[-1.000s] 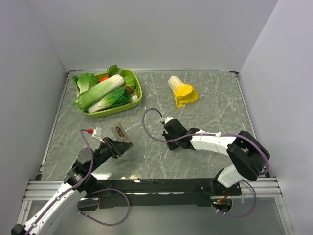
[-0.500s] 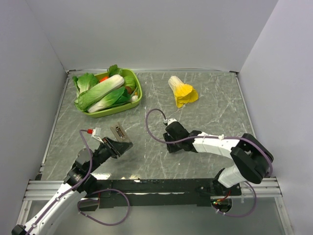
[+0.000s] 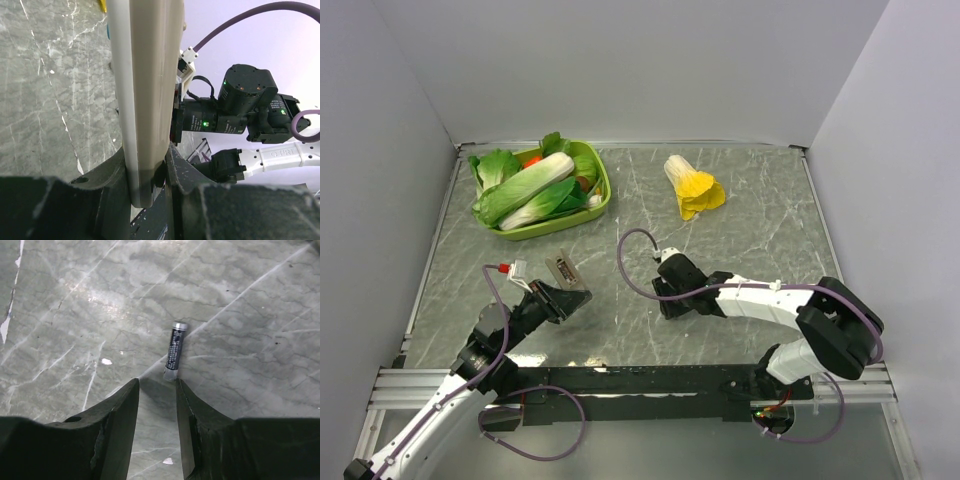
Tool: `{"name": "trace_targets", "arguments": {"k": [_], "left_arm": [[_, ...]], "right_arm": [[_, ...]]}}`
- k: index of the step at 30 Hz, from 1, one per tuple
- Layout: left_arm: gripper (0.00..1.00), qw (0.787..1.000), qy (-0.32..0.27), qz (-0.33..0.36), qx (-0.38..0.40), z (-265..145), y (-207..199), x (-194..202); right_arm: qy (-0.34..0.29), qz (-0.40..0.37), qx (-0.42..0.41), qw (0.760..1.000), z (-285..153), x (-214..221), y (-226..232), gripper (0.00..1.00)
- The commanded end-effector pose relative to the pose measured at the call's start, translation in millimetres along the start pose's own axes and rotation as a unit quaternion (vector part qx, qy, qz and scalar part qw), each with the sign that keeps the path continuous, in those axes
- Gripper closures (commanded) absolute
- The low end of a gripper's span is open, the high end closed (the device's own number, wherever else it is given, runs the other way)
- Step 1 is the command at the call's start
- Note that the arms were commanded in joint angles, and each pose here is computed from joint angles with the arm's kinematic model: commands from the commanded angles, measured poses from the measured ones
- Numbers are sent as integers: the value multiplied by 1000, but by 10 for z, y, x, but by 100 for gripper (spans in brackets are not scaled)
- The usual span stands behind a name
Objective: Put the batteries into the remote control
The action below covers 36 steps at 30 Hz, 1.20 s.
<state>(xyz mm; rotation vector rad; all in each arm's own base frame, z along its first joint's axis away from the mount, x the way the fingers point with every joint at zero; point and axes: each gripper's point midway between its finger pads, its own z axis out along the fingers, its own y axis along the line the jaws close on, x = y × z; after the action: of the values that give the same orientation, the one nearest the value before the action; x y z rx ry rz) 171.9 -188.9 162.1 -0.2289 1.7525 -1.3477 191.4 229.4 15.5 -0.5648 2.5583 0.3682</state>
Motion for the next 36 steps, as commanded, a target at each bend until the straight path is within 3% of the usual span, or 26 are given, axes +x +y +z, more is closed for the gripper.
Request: {"name": "trace_targets", "arguments": {"k": [1, 26, 32, 36], "left_arm": [[99, 999, -11, 10, 34, -12, -236, -116], [99, 999, -18, 14, 28, -66, -250, -148], [99, 999, -22, 19, 27, -103, -287, -180], [99, 999, -28, 19, 27, -130, -313, -211]], "right_arm": [[11, -14, -29, 999, 58, 24, 176, 57], [1, -65, -83, 994, 354, -390, 699, 56], [-19, -191, -107, 976, 72, -626, 748, 55], [-22, -322, -127, 938, -10, -734, 748, 50]]}}
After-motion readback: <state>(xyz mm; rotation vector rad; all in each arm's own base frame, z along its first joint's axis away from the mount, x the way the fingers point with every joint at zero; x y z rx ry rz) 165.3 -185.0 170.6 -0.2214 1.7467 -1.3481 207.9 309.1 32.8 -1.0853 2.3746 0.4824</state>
